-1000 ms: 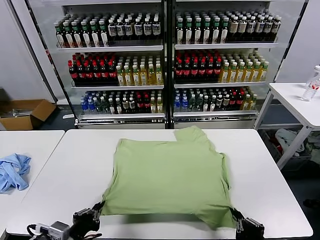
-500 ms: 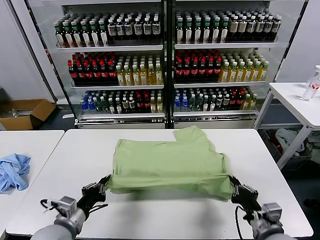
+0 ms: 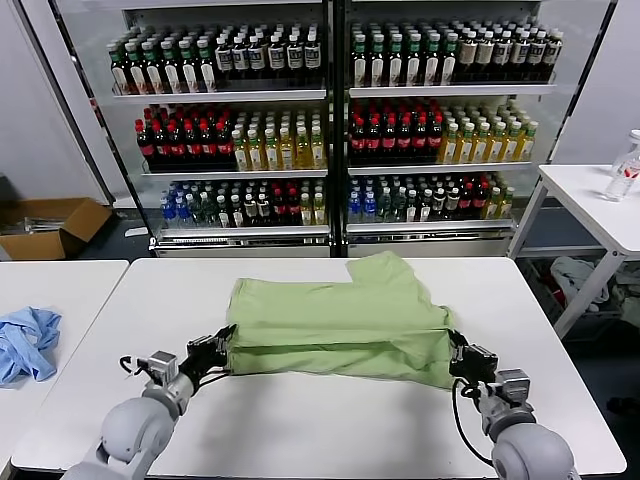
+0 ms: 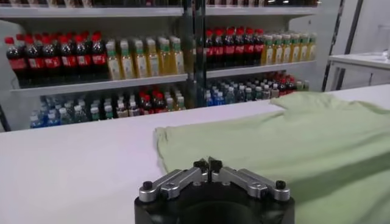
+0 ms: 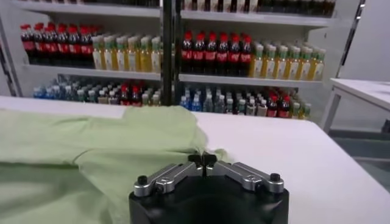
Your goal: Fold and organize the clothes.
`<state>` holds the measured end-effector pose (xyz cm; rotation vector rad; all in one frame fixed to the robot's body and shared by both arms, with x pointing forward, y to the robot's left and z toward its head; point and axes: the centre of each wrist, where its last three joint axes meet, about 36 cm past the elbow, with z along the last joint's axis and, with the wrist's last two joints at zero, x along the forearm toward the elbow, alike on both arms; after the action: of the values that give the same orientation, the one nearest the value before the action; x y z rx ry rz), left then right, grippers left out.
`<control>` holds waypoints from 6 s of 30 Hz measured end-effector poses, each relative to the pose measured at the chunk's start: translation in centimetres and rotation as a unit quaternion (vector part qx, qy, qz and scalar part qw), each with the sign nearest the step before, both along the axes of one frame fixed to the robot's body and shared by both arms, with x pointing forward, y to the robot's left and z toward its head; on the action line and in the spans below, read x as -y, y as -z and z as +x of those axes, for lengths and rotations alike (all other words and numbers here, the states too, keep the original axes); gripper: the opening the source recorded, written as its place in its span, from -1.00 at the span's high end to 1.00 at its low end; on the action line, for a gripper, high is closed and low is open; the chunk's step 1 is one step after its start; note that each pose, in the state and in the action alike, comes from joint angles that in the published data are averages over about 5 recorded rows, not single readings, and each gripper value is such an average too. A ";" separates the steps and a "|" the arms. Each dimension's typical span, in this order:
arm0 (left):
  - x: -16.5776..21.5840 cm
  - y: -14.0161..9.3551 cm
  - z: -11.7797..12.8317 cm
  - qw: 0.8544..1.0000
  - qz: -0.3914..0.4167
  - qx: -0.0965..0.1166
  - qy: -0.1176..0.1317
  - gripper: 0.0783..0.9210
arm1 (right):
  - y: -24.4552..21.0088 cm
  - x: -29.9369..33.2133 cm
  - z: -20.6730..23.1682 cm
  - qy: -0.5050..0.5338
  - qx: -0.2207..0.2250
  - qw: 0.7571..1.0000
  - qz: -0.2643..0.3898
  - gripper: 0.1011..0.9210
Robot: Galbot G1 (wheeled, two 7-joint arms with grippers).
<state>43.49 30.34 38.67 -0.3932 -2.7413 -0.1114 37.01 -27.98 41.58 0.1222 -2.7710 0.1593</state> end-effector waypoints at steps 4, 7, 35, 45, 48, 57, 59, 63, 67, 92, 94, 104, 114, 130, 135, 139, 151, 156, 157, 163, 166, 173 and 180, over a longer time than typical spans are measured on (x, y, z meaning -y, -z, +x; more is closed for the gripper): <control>-0.4 0.7 1.5 1.000 0.014 0.005 -0.007 0.59 | 0.2 0.1 -0.1 -0.002 -0.003 1.000 -0.009 0.51; -0.9 0.9 2.0 1.000 0.025 0.007 -0.011 0.38 | -0.1 0.2 -0.6 -0.004 -0.002 1.000 -0.015 0.30; 1.2 -0.8 -5.8 0.995 0.029 -0.095 -0.022 -0.28 | 1.7 -0.4 -3.8 0.021 -0.061 0.998 0.022 -0.09; 1.4 -0.9 -6.2 0.993 0.028 -0.111 -0.023 0.40 | 2.7 -0.6 -3.5 0.020 -0.063 0.996 0.054 0.63; 1.7 -0.8 -6.1 0.993 0.025 -0.114 -0.022 0.60 | 2.6 -0.5 -3.7 0.019 -0.060 0.996 0.058 0.83; 1.3 -2.2 -7.3 0.993 0.022 -0.113 -0.024 0.99 | 0.4 -0.7 -6.4 0.006 -0.043 0.997 0.056 0.95; 1.0 -2.9 -8.0 0.993 0.021 -0.110 -0.025 0.99 | 0.1 -1.0 -7.4 0.004 -0.041 0.998 0.054 0.95; 0.2 -4.1 -9.8 0.993 0.024 -0.108 -0.033 0.99 | -0.1 -1.6 -9.7 -0.001 -0.040 0.998 0.047 0.95; -0.2 -4.6 -11.8 0.992 0.027 -0.114 -0.041 0.99 | -0.4 -2.1 -11.7 -0.005 -0.042 0.998 0.041 0.95; 1.3 -9.0 -14.7 0.996 0.061 -0.060 -0.009 0.20 | -7.2 -3.4 -10.6 -0.003 0.037 0.999 0.014 -0.09; 1.4 -9.2 -13.8 0.997 0.058 -0.046 -0.006 0.06 | -7.4 -3.5 -9.0 -0.001 0.042 0.999 0.021 -0.22; 0.7 -7.2 -6.1 0.999 0.038 -0.031 -0.002 -0.62 | -5.3 -4.8 2.3 0.005 0.041 0.998 0.043 -0.75; -0.4 -5.0 2.6 0.998 0.029 -0.051 -0.009 -0.77 | -2.7 -5.7 13.9 0.024 0.017 0.999 0.032 -0.76; -4.8 -2.7 7.4 0.994 0.040 -0.098 -0.027 -0.77 | 0.1 -9.8 23.7 0.020 -0.040 0.998 0.045 -0.76; -5.4 -2.2 7.9 0.993 0.036 -0.106 -0.029 -0.77 | 1.0 -10.6 24.8 0.021 -0.055 0.997 0.046 -0.76; -5.8 -1.9 8.2 0.993 0.037 -0.109 -0.029 -0.77 | 1.7 -10.9 25.3 0.024 -0.068 0.996 0.044 -0.76; -6.0 -1.2 7.9 0.993 0.036 -0.112 -0.014 -0.28 | 3.0 -11.3 25.5 0.022 -0.083 0.995 0.046 -0.22; -5.9 -0.8 7.7 0.993 0.035 -0.115 -0.009 0.07 | 3.1 -11.3 25.5 0.020 -0.083 0.995 0.048 0.11; -5.8 -0.8 7.7 0.993 0.034 -0.115 -0.008 0.13 | 3.2 -11.2 25.5 0.020 -0.082 0.995 0.048 0.20; -5.7 -0.5 7.5 0.993 0.031 -0.114 -0.004 0.54 | 3.6 -10.6 25.2 0.016 -0.073 0.996 0.055 0.62; -5.8 -0.4 7.3 0.994 0.027 -0.108 -0.005 0.74 | 3.5 -10.2 24.8 0.013 -0.065 0.996 0.062 0.83; -6.1 -1.7 6.4 0.996 0.003 -0.086 -0.008 0.99 | 0.1 -8.9 22.1 0.005 -0.031 0.996 0.088 0.99; -6.0 -3.6 3.7 0.998 -0.014 -0.064 0.007 0.99 | -2.8 -7.5 15.3 -0.012 -0.001 0.995 0.096 0.99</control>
<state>47.14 36.31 42.25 -0.4129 -2.6174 -0.0490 52.29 -20.50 44.42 0.2033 -2.7781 -0.1017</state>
